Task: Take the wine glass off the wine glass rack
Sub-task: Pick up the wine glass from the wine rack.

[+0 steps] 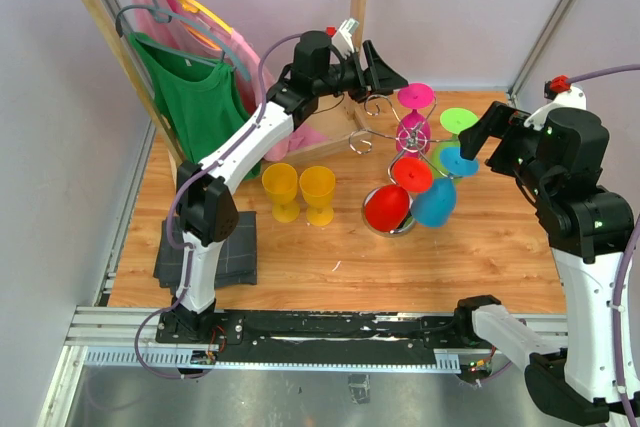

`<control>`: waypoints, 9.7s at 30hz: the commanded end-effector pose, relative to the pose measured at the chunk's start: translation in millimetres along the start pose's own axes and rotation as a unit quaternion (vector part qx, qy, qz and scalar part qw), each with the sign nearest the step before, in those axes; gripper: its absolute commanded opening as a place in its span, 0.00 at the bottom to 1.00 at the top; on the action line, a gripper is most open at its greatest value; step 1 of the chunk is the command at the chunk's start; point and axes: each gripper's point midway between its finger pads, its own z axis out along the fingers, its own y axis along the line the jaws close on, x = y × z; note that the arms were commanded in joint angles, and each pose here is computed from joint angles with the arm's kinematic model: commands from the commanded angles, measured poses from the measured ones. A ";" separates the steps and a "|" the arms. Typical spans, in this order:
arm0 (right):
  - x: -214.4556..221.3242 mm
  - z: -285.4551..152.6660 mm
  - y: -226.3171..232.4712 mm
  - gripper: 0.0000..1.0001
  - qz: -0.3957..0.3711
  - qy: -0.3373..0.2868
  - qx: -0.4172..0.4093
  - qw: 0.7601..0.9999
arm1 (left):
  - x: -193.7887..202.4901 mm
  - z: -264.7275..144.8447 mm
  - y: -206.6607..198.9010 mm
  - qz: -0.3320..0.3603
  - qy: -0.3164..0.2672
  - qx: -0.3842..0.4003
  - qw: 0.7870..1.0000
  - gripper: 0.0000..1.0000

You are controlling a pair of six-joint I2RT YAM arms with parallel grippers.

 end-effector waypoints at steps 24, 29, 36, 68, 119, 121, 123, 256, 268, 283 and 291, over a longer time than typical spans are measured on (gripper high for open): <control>-4.8 1.9 1.1 0.99 0.006 -0.008 -0.003 1.000 | 2.4 -3.8 5.6 0.004 0.006 -0.002 1.000 0.70; -3.1 1.6 -0.5 0.99 0.004 -0.007 0.000 1.000 | -4.2 -9.9 11.7 0.025 0.000 -0.017 1.000 0.70; -1.8 8.2 -2.5 0.99 0.002 0.005 0.011 1.000 | -12.1 -19.3 8.8 0.082 -0.010 -0.036 0.996 0.72; -0.9 -32.3 -11.3 0.99 0.063 0.036 0.018 0.997 | -23.0 -74.7 -60.6 0.334 -0.035 -0.011 0.942 0.88; 78.0 -47.8 61.8 0.60 0.381 0.134 -0.188 0.895 | -29.1 -97.7 -113.9 0.381 -0.094 -0.012 0.920 0.88; 79.1 -45.5 62.3 0.59 0.382 0.136 -0.190 0.894 | -28.6 -97.6 -114.6 0.380 -0.094 -0.011 0.920 0.88; 81.2 -42.8 62.6 0.57 0.385 0.140 -0.192 0.892 | -28.0 -96.5 -115.1 0.380 -0.094 -0.011 0.920 0.88; 72.3 -29.1 107.8 0.01 0.369 0.172 -0.292 0.866 | -11.9 -78.7 -108.4 0.387 -0.068 -0.005 0.920 0.89; 62.6 -27.4 112.5 0.01 0.371 0.150 -0.299 0.866 | -10.8 -78.9 -107.8 0.389 -0.065 -0.004 0.919 0.89; 61.9 -27.0 117.2 0.01 0.371 0.159 -0.310 0.861 | -8.9 -76.9 -103.4 0.389 -0.060 -0.007 0.919 0.89; 65.5 -30.0 121.1 0.01 0.363 0.169 -0.315 0.860 | -8.9 -75.7 -102.1 0.390 -0.060 -0.007 0.919 0.90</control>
